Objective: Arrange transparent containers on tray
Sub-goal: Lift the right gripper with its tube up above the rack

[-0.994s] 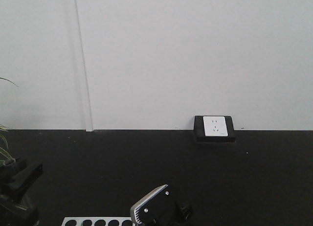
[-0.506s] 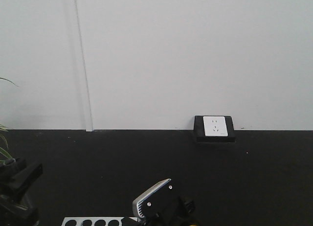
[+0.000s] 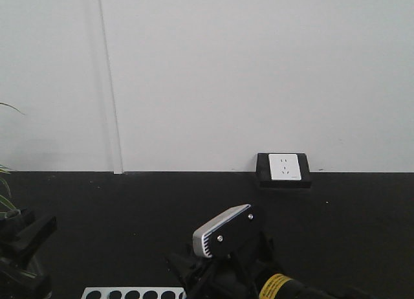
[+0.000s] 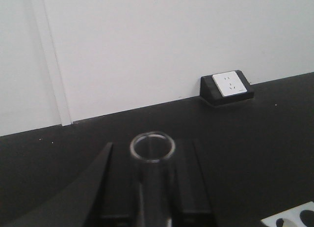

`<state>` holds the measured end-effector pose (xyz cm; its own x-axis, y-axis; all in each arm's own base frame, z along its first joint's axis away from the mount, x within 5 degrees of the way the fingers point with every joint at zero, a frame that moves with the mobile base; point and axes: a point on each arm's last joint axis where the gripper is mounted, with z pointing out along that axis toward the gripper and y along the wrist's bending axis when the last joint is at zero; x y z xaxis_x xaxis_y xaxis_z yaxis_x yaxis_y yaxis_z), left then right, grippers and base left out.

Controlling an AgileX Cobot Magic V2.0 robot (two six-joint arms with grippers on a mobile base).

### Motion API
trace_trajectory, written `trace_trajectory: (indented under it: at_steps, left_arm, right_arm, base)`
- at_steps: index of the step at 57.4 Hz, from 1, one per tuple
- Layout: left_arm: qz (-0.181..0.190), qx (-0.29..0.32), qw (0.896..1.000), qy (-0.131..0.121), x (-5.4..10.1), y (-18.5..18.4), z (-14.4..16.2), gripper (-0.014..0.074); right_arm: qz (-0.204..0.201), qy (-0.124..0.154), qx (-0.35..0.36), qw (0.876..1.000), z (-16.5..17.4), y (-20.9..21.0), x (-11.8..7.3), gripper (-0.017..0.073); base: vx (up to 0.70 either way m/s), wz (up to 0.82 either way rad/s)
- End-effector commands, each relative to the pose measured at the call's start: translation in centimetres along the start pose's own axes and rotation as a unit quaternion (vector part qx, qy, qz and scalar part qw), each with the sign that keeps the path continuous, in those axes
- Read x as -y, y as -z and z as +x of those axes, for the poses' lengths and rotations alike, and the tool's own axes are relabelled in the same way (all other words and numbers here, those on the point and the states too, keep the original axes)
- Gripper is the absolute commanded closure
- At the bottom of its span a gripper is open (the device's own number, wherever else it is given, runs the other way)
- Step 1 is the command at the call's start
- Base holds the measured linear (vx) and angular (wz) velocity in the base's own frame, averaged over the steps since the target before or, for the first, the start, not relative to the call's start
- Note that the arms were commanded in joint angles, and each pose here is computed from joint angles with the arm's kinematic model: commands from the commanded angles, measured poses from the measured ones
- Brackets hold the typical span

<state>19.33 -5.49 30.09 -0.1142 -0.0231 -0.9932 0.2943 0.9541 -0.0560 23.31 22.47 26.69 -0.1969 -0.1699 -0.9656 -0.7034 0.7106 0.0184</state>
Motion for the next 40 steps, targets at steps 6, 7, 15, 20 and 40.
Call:
trace_trajectory:
  at_steps: [6,7,15,20,40]
  left_arm:
    - [0.013,0.065,0.998,0.009,0.3,0.2,-2.2,0.0538]
    - [0.013,0.065,0.998,0.009,0.3,0.2,-2.2,0.0538]
    - [0.013,0.065,0.998,0.01,0.3,0.2,-2.2,0.0538]
    - [0.013,0.065,0.998,0.01,0.3,0.2,-2.2,0.0538]
    - [0.004,0.04,0.999,0.023,0.2,0.1,-1.7,0.0538]
  right_arm:
    - [0.002,0.012,0.092,0.996,-6.9,2.3,-0.1,0.0523]
    - [0.002,0.013,0.096,0.995,-7.5,2.5,-0.1,0.0523]
    - [0.005,0.014,0.125,0.992,-10.7,3.6,-0.1,0.0523]
    - [0.008,0.014,0.122,0.992,-11.9,3.9,-0.1,0.0523]
    - [0.013,0.014,0.078,0.997,-11.8,3.9,0.0,0.0523]
  base:
    - [0.0,0.0]
    - [0.0,0.0]
    - [0.0,0.0]
    - [0.0,0.0]
    - [0.0,0.0]
